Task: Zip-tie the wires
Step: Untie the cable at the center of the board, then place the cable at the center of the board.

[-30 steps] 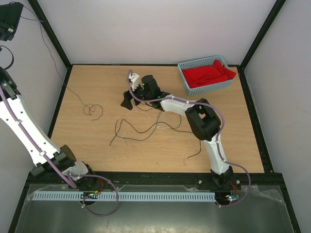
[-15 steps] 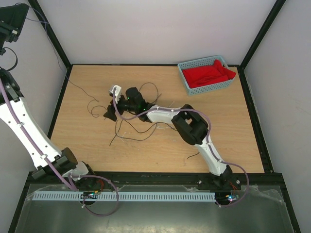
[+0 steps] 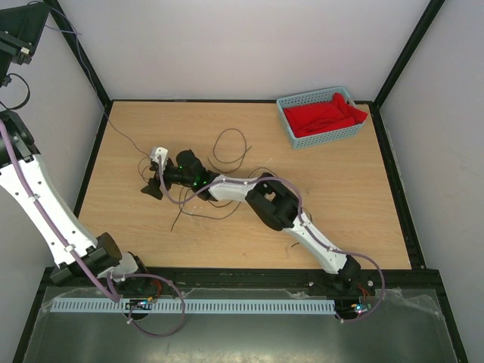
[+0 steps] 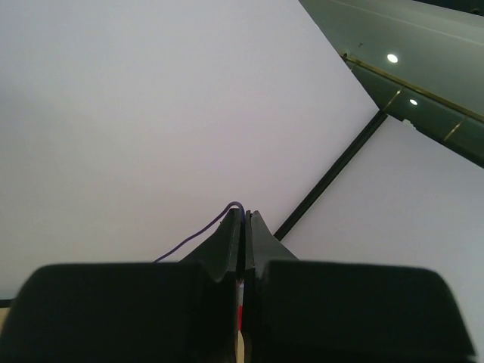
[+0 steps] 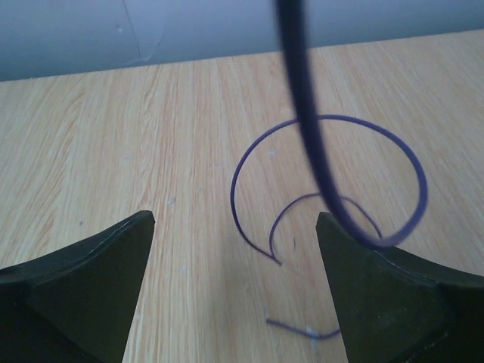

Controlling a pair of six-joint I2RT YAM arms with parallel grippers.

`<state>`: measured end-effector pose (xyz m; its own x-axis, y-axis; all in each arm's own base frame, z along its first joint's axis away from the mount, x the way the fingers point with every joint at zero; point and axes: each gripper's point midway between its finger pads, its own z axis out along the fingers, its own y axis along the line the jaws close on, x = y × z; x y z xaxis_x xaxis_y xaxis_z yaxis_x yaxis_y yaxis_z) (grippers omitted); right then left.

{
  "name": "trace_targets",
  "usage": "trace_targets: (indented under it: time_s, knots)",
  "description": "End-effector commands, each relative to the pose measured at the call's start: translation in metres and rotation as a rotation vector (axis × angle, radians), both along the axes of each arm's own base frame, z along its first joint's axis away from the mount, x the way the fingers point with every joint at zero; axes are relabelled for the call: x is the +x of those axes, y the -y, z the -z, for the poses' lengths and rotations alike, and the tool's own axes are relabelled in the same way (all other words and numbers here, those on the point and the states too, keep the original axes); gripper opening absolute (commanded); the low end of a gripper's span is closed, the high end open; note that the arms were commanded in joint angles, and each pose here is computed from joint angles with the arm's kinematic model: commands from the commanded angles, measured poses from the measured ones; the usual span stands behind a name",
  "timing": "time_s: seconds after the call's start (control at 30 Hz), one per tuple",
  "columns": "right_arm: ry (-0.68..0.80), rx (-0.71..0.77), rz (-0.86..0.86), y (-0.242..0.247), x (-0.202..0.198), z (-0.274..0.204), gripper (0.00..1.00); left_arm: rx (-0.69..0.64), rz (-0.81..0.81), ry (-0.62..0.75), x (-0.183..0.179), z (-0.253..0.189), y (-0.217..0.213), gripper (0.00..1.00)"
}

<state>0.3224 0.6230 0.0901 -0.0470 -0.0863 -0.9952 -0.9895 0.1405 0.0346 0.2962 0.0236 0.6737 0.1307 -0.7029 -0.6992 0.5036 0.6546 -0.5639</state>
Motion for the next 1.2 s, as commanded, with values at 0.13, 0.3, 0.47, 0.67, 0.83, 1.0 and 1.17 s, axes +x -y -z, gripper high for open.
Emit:
trace_targets:
  time_s: [0.13, 0.3, 0.47, 0.67, 0.83, 1.0, 1.17]
  knots:
    - [0.074, 0.094, 0.066, -0.037, 0.021, -0.027, 1.0, 0.032, 0.064, 0.091, -0.028, -0.027, 0.027, 0.0]
    - [0.097, 0.119, 0.075, -0.045, 0.025, -0.028, 0.84, 0.034, 0.073, 0.093, -0.027, -0.028, 0.028, 0.0]
    - [0.119, 0.097, 0.081, -0.042, 0.027, -0.028, 0.41, 0.022, 0.077, 0.08, -0.019, -0.025, 0.023, 0.0]
    - [0.114, 0.088, 0.119, -0.031, 0.03, -0.045, 0.06, 0.035, 0.057, 0.09, -0.015, -0.024, 0.019, 0.0]
    - [0.104, 0.084, 0.216, 0.007, 0.055, -0.09, 0.0, -0.011, 0.005, 0.044, 0.005, -0.008, -0.009, 0.0]
    - [0.142, 0.119, 0.32, 0.071, 0.09, -0.15, 0.0, -0.033, -0.07, -0.01, 0.022, 0.016, -0.044, 0.0]
    - [0.219, 0.115, 0.466, 0.134, 0.118, -0.213, 0.0, -0.034, -0.075, -0.066, 0.03, 0.046, -0.053, 0.0]
